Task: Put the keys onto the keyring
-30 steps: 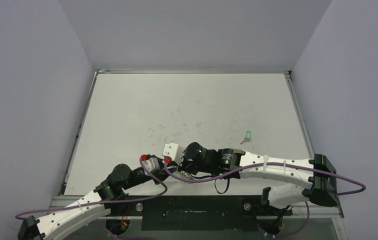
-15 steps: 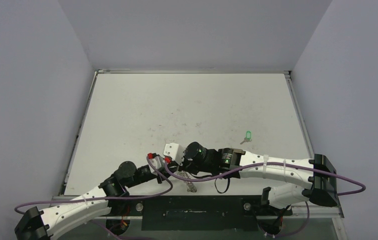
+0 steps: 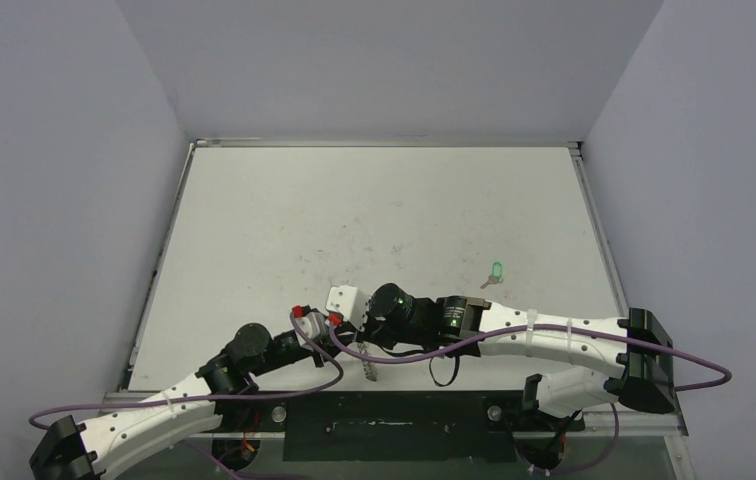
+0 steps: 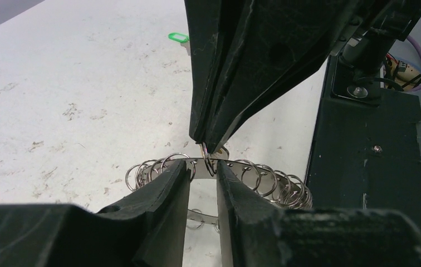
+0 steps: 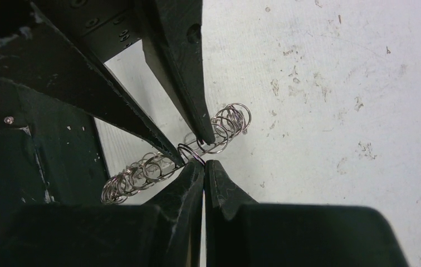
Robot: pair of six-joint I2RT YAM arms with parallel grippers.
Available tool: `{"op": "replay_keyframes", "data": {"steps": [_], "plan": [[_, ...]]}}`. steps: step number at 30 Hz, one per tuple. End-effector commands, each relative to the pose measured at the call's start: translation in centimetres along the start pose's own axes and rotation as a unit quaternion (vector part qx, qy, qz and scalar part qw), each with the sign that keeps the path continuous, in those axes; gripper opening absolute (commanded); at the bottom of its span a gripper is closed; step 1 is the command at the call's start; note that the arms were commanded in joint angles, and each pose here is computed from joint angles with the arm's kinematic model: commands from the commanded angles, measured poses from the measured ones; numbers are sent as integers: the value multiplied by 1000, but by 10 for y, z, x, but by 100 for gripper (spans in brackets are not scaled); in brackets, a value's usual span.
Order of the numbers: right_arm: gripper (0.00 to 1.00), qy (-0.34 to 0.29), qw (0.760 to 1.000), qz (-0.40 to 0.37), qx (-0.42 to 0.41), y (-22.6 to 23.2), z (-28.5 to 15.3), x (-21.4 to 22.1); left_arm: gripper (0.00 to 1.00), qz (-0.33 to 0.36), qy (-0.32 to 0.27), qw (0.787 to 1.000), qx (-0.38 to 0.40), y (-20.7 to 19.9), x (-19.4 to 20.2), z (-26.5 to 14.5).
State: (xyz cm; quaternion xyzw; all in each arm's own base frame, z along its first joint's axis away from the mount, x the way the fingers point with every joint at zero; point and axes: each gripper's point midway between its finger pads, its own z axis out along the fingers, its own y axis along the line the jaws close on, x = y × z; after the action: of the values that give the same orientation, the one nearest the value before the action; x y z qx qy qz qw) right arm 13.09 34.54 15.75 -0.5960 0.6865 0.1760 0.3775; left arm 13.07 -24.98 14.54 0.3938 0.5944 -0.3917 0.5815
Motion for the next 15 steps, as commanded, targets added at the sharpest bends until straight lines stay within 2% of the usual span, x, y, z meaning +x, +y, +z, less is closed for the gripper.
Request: {"op": "replay_keyframes", "data": {"steps": [1,3,6,10,15], "plan": [[0,-41,999,8,-4,-1,-4,-22,26,-1,-46,999,-2,0,-30,4],[0,-39,999,9,-4,-1,-3,-21,32,-2,-49,999,-4,1,-32,4],[0,-37,999,9,-3,-1,-3,-21,33,-2,-52,999,-3,0,-34,3],[0,-36,999,10,-4,-1,-3,-20,18,-3,-49,999,-2,0,-32,3],[0,-35,999,10,-4,-1,-2,-20,18,-7,-52,999,0,-1,-34,3]]}}
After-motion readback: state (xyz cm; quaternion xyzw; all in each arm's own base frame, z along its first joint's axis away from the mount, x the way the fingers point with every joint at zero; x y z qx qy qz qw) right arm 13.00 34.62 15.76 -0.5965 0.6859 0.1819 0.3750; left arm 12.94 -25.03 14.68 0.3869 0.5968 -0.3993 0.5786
